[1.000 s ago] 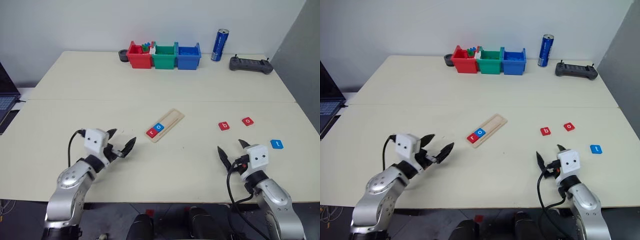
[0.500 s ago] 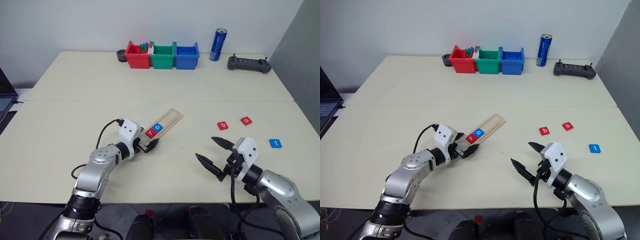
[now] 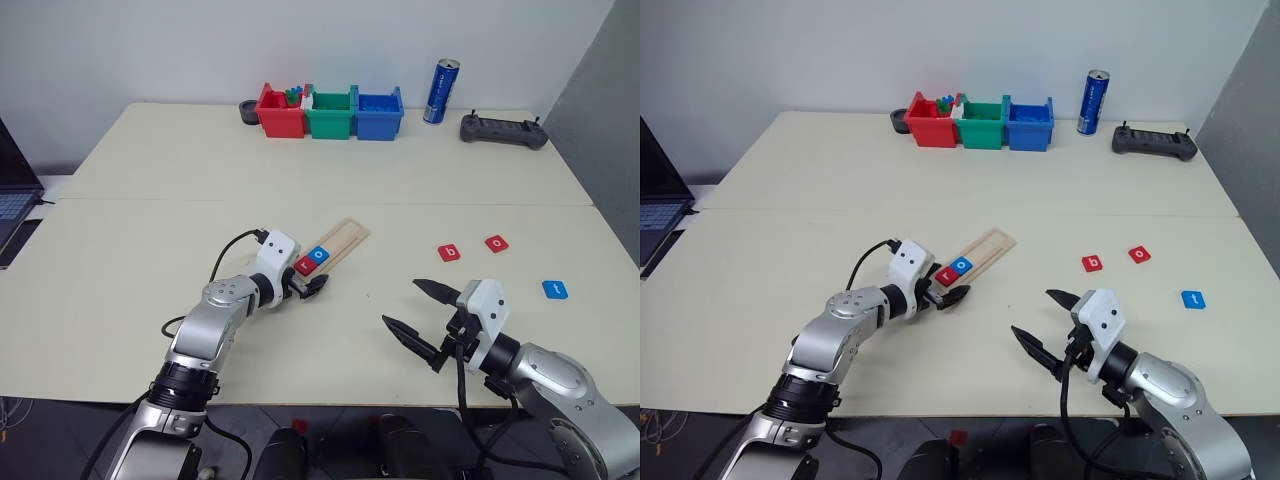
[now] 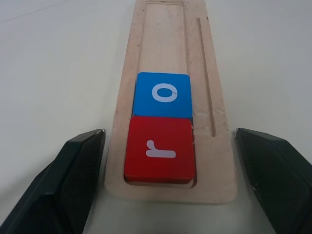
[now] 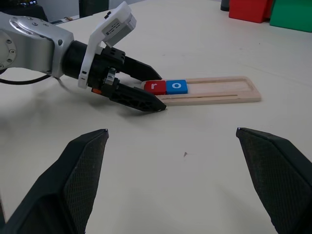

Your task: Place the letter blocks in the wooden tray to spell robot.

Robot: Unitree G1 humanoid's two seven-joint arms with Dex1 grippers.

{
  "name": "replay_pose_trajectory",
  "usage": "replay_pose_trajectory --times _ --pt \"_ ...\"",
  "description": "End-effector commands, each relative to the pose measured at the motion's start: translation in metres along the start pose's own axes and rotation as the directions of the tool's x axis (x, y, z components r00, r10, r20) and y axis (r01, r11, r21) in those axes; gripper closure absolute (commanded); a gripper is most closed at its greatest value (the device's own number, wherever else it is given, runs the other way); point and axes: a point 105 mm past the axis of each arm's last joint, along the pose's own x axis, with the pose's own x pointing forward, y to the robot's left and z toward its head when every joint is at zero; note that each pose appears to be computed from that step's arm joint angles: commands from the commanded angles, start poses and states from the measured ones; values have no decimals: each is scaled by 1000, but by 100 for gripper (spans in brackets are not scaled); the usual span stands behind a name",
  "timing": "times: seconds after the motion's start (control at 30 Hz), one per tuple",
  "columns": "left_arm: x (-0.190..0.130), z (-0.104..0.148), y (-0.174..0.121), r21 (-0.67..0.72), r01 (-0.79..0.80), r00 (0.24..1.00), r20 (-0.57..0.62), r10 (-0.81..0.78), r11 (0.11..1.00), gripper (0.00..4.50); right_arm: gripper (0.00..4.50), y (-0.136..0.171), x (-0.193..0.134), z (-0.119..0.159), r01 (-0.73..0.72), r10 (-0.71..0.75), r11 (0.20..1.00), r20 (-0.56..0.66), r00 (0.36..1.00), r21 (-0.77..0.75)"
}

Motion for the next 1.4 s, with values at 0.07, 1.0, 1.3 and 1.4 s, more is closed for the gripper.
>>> replay_pose_trajectory --times 0.07,1.0,1.3,1.4 --pt "4 -19 -8 -35 51 995 -88 -54 998 56 0 5 0 14 -31 32 999 39 999 -29" --pt "-52 -14 -51 407 627 766 -169 -620 664 112 0 12 -46 2 -308 271 947 -291 917 -89" --pt "-49 -20 -42 442 617 775 -199 -600 651 112 0 -6 -53 2 -262 209 957 -333 919 -122" --pt "-49 -22 -41 443 617 775 -200 -599 651 112 0 -7 -53 3 -263 210 957 -332 919 -122"
